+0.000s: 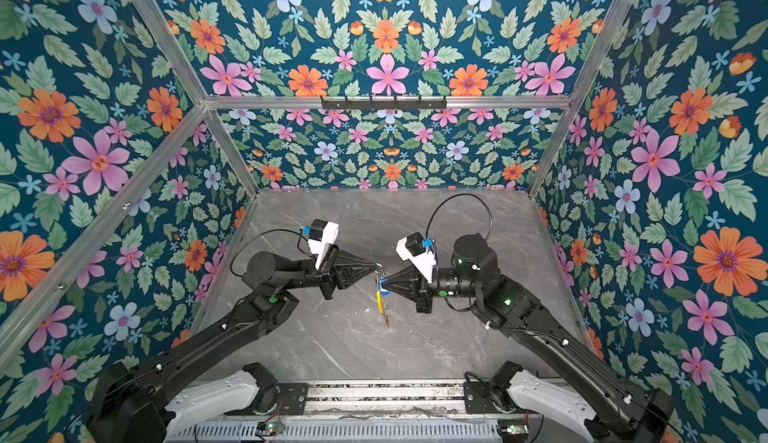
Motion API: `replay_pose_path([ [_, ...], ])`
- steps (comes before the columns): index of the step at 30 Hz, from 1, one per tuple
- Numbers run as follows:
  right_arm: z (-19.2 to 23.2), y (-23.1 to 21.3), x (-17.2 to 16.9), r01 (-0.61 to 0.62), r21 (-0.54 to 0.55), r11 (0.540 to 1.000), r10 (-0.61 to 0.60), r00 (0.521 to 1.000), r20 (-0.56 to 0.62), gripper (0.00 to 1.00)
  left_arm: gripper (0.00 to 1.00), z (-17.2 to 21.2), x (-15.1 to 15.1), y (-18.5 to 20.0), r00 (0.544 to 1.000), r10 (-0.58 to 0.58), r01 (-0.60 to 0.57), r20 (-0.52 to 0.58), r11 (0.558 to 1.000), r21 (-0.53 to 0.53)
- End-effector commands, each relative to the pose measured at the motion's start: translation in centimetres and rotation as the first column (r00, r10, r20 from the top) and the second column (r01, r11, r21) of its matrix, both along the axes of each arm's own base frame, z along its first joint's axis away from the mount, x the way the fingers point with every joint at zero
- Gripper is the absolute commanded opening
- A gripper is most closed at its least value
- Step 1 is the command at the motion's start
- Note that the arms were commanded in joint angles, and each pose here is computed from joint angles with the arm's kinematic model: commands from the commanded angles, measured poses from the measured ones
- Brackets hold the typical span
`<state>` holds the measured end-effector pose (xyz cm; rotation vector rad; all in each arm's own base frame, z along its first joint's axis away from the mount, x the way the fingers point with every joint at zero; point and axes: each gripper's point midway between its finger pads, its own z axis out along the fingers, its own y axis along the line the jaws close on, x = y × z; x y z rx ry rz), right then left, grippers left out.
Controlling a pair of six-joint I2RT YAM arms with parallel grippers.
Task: Remove the keys from the keyring
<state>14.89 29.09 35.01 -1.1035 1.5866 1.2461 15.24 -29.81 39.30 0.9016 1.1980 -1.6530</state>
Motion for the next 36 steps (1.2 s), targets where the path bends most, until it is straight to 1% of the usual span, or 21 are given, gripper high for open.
replay_pose_path([
  [1,-1.2,0.4,0.0,0.001,-0.054,0.999,-0.001,1.000,0.002,0.00,0.00,1.5,0.4,0.6,0.998,0.056,-0.053,0.042,0.996,-0.066],
  [7,-2.2,1.0,0.1,0.001,-0.087,0.996,-0.002,1.000,-0.008,0.00,0.00,1.1,0.6,0.6,0.997,0.067,-0.064,0.033,0.996,-0.064],
  [15,-3.6,1.0,1.5,0.071,-0.128,0.989,-0.075,0.997,-0.028,0.00,0.00,0.9,0.6,0.6,0.997,0.067,-0.065,0.027,0.995,-0.070],
  [17,-3.8,0.9,2.1,0.102,-0.125,0.987,-0.107,0.994,-0.028,0.00,0.00,1.0,0.6,0.7,0.997,0.071,-0.069,0.024,0.995,-0.077],
  [23,-4.1,1.3,2.4,0.114,-0.113,0.987,-0.121,0.991,-0.062,0.00,0.00,0.6,0.8,0.8,0.997,0.075,-0.073,0.020,0.992,-0.100],
  [28,-3.9,0.6,2.7,0.152,-0.114,0.982,-0.158,0.987,-0.042,0.00,0.00,0.2,0.7,0.8,0.997,0.074,-0.071,0.025,0.993,-0.097],
  [29,-3.7,0.4,2.6,0.162,-0.113,0.980,-0.167,0.985,-0.034,0.04,0.00,0.0,0.7,0.8,0.997,0.076,-0.073,0.028,0.993,-0.093],
  [30,-3.6,0.2,2.5,0.166,-0.113,0.980,-0.170,0.985,-0.029,0.13,0.00,-0.1,0.8,0.8,0.996,0.082,-0.079,0.031,0.993,-0.089],
  [33,-3.2,-0.5,2.3,0.186,-0.116,0.976,-0.187,0.982,-0.005,0.32,0.00,-0.1,0.7,1.0,0.993,0.105,-0.100,0.051,0.990,-0.097],
  [35,-2.6,-1.2,2.3,0.216,-0.109,0.970,-0.216,0.976,0.018,0.40,0.00,-0.1,0.8,1.3,0.990,0.128,-0.121,0.063,0.987,-0.106],
  [36,-2.3,-1.6,2.3,0.232,-0.103,0.967,-0.230,0.973,0.032,0.42,0.00,0.0,0.8,1.5,0.987,0.143,-0.135,0.067,0.984,-0.114],
])
